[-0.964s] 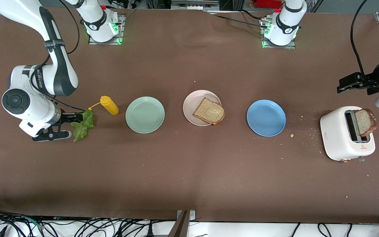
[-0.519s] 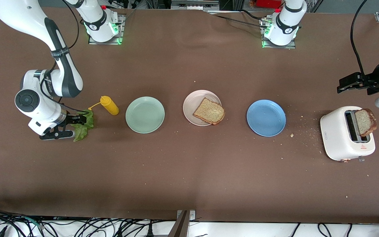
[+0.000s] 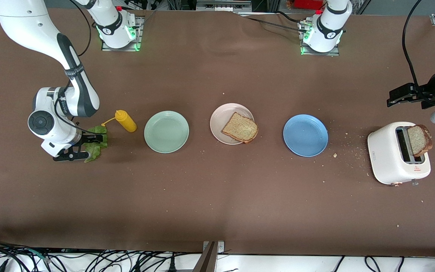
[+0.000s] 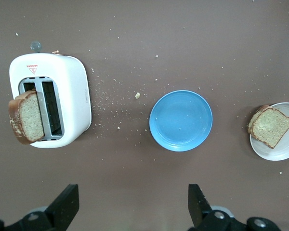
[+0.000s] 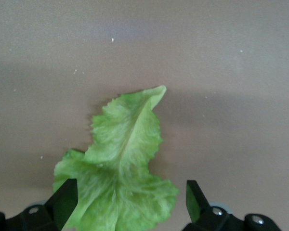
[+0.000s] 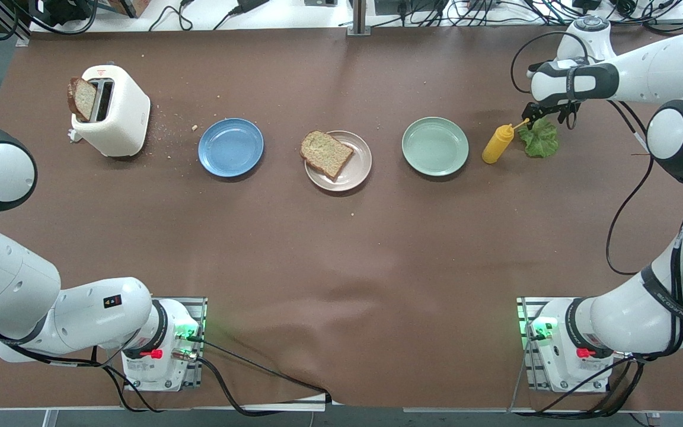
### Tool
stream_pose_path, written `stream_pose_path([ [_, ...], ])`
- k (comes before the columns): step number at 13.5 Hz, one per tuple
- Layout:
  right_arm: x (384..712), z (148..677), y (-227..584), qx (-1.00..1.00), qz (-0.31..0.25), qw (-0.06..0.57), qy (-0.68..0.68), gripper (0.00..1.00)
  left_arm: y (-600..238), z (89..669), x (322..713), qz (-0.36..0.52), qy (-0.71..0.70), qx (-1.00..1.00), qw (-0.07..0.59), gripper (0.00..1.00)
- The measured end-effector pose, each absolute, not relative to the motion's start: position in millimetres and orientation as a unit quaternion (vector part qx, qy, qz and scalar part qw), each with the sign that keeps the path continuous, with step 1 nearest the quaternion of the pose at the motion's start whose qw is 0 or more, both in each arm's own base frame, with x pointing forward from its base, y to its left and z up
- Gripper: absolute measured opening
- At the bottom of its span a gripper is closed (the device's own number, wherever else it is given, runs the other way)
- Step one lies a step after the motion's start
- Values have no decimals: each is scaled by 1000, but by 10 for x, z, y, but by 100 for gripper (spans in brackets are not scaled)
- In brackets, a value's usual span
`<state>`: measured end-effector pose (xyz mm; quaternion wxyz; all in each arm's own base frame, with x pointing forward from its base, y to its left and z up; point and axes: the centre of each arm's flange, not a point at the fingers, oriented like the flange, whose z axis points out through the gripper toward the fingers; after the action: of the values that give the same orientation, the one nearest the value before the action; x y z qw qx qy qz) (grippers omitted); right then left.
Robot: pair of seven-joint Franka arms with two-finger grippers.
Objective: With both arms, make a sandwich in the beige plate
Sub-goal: 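Reach the right gripper down to the green lettuce leaf and grasp, then lift the lettuce leaf with the right gripper toward the beige plate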
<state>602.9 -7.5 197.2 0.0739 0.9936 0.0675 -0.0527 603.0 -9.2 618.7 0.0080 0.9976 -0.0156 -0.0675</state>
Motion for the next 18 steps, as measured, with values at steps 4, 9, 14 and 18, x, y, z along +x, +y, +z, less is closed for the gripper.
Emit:
stream_pose_path([
  [4, 6020, 1737, -71, 996, -48, 61, 52, 99, -92, 6187, 6030, -68, -16, 998, 8, 100],
  [9, 6054, 1726, -44, 997, -37, 55, 49, 48, -92, 6187, 6030, -68, -16, 998, 8, 100],
  [14, 6323, 2260, 83, 993, -90, 54, 53, 17, -92, 6187, 6030, -68, -16, 998, 8, 100],
  [18, 6560, 3077, 216, 990, -105, 49, 76, 10, -92, 6187, 6030, -68, -16, 998, 8, 100],
])
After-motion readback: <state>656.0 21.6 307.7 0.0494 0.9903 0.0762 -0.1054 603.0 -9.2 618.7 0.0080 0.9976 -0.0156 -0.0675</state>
